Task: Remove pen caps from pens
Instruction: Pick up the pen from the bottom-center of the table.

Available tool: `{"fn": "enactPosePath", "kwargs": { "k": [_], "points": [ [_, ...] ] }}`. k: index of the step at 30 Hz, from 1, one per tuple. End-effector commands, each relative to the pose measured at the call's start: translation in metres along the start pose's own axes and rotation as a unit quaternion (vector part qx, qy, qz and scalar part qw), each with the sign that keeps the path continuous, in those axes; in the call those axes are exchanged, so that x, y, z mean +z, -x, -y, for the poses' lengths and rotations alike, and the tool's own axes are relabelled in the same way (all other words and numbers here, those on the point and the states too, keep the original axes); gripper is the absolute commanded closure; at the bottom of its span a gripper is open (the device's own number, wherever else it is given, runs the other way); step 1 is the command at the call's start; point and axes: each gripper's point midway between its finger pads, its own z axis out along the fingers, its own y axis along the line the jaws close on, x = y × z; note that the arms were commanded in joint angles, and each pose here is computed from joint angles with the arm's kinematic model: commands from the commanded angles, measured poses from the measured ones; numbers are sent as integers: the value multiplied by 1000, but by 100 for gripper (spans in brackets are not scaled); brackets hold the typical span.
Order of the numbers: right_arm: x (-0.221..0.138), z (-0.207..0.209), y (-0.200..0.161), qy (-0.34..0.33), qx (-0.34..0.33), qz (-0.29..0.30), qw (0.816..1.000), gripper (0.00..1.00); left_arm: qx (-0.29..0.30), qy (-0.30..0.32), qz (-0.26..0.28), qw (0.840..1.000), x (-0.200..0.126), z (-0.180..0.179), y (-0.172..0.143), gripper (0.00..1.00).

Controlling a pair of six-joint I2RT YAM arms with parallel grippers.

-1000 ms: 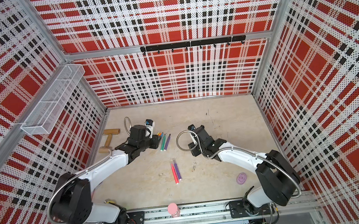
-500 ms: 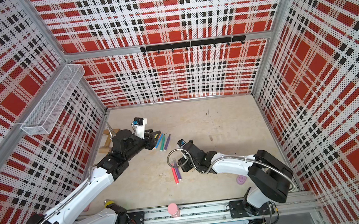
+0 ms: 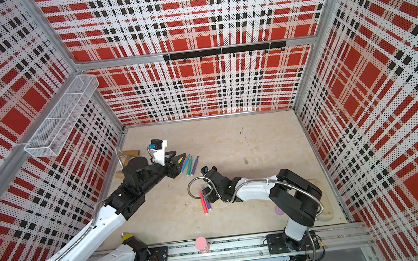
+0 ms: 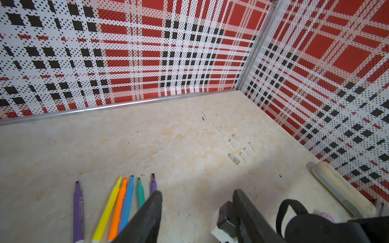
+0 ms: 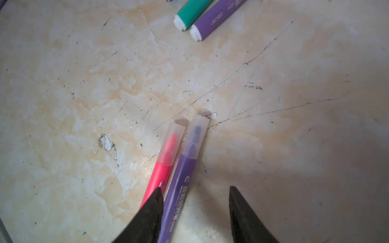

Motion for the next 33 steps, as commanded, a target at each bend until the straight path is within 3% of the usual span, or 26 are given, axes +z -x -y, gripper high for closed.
{"fn": "enactPosePath", "kwargs": {
  "k": [1,18,23,25,33],
  "points": [
    [5,-6,14,-1,1,18,1000,47,1,9,0,1000,-3,-2,-3,42],
    [32,4,-3,-56,-20,-30,998,67,6,16,12,1000,-10,-2,0,40],
    [35,8,-4,-69,-24,-35,997,87,8,14,17,1000,-15,1,1,39],
    [34,9,-1,-73,-31,-29,996,90,9,15,17,1000,-17,2,0,38],
    [-29,36,69,-107,-46,61,991,93,2,57,37,998,-30,-16,-13,36]
  ]
}}
